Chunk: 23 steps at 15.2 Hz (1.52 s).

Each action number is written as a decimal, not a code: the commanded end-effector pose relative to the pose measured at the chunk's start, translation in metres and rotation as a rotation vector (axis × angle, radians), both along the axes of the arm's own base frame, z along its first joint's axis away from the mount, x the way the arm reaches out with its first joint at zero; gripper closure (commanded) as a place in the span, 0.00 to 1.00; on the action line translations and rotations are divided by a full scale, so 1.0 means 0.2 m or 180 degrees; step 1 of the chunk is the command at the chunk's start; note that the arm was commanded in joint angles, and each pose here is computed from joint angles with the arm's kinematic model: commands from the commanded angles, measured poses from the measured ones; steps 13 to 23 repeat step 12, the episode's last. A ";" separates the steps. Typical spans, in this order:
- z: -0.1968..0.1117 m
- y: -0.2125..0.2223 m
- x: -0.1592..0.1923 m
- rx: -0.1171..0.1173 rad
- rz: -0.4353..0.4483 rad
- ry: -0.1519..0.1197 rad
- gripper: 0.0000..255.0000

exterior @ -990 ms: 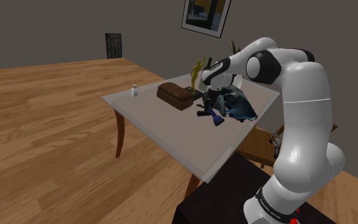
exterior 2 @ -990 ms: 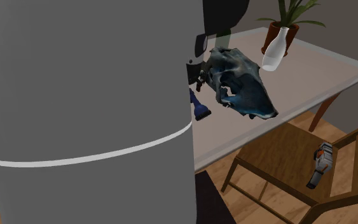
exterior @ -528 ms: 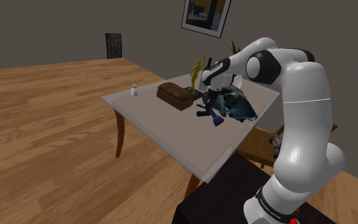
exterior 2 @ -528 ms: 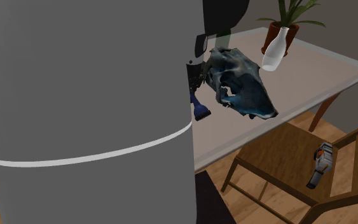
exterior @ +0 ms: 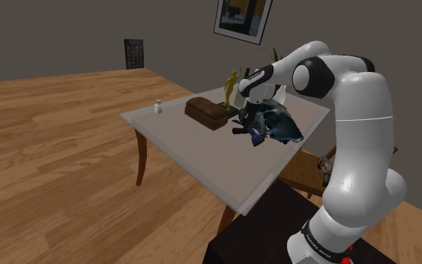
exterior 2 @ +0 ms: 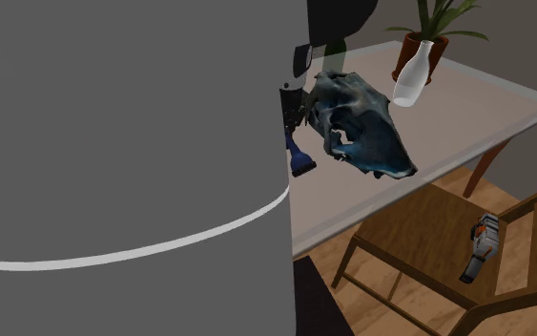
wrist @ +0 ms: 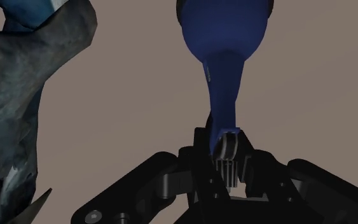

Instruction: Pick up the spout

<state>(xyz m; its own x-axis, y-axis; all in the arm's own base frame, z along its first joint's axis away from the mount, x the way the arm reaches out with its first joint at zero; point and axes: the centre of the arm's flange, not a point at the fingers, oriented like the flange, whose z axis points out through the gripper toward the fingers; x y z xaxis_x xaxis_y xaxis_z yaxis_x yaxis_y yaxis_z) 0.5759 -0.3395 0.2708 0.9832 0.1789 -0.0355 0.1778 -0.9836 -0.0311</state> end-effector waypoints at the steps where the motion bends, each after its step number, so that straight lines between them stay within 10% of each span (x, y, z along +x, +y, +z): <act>1: 0.06 0.00 0.00 0.0000 0.0000 0.0000 1.00; 23: 0.30 0.00 0.00 0.0000 0.0000 0.0000 1.00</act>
